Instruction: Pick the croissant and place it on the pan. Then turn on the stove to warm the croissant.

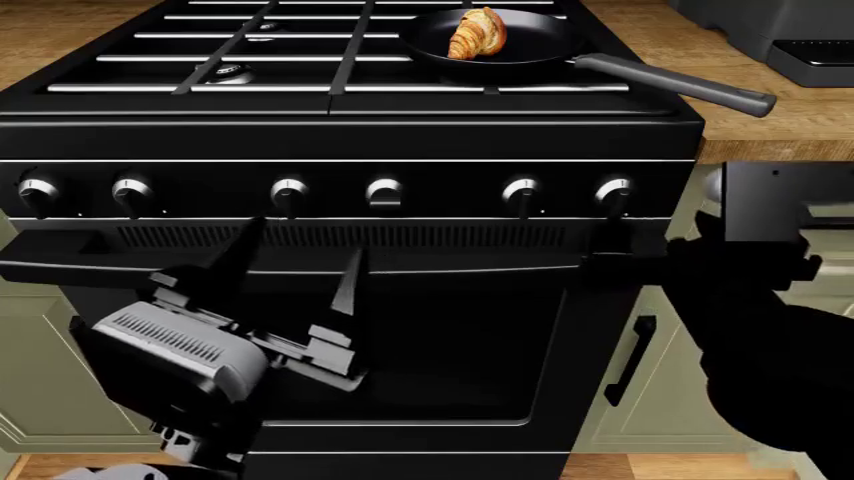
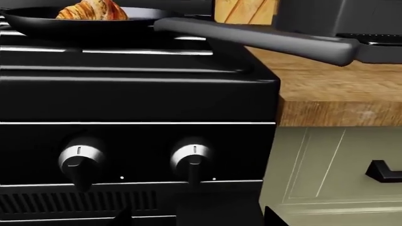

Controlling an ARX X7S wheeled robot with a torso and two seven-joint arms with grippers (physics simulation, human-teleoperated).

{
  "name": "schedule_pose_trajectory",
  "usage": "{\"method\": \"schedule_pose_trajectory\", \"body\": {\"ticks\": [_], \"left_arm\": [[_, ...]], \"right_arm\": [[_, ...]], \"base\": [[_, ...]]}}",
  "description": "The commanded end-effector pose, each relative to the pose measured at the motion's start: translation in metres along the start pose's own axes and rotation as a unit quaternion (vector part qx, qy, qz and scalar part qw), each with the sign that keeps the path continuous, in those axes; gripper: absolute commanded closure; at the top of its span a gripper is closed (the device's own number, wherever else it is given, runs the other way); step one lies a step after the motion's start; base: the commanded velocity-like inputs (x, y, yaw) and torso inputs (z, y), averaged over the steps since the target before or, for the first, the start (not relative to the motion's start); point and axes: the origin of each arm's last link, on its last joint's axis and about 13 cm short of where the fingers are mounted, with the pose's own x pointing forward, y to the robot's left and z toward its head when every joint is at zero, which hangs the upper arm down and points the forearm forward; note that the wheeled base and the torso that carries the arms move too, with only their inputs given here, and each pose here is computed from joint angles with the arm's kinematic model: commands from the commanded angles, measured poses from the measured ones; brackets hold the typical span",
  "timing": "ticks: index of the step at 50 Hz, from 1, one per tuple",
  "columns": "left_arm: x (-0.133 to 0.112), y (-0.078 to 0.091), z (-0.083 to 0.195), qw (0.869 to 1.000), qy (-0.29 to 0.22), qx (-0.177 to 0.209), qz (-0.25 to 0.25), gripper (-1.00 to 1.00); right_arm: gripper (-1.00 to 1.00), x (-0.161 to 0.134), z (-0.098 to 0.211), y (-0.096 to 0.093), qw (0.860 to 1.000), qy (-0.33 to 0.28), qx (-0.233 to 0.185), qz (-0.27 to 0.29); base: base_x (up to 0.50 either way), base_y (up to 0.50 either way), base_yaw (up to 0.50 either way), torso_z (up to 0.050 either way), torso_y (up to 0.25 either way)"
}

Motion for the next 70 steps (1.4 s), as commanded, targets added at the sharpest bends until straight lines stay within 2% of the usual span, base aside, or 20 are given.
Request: {"method": "schedule_pose_trajectory", "body": {"ticks": [1, 18, 40, 70], "left_arm": [[0.001, 0.006, -0.001, 1.0, -0.002, -0.01, 0.01, -1.0], [-0.002, 0.01, -0.001, 1.0, -0.002, -0.013, 0.027, -1.0], [-0.008, 0.009, 0.003, 0.999, -0.001, -0.018, 0.043, -1.0], [-0.001, 0.018, -0.002, 0.998, 0.006, -0.016, 0.053, -1.0]], "right_arm": [[-1.0, 0.009, 0.006, 0.002, 1.0, 0.01, -0.003, 0.0], [-1.0, 0.022, 0.011, 0.006, 1.0, 0.015, -0.014, -0.002], [-1.0, 0.031, 0.0, 0.014, 0.999, 0.039, -0.015, 0.003], [-1.0, 0.044, -0.009, 0.014, 0.999, 0.024, -0.018, -0.022]], "base": [[0.0, 0.0, 0.0, 0.0, 0.0], [0.0, 0.0, 0.0, 0.0, 0.0], [0.0, 0.0, 0.0, 0.0, 0.0], [0.0, 0.0, 0.0, 0.0, 0.0]]}}
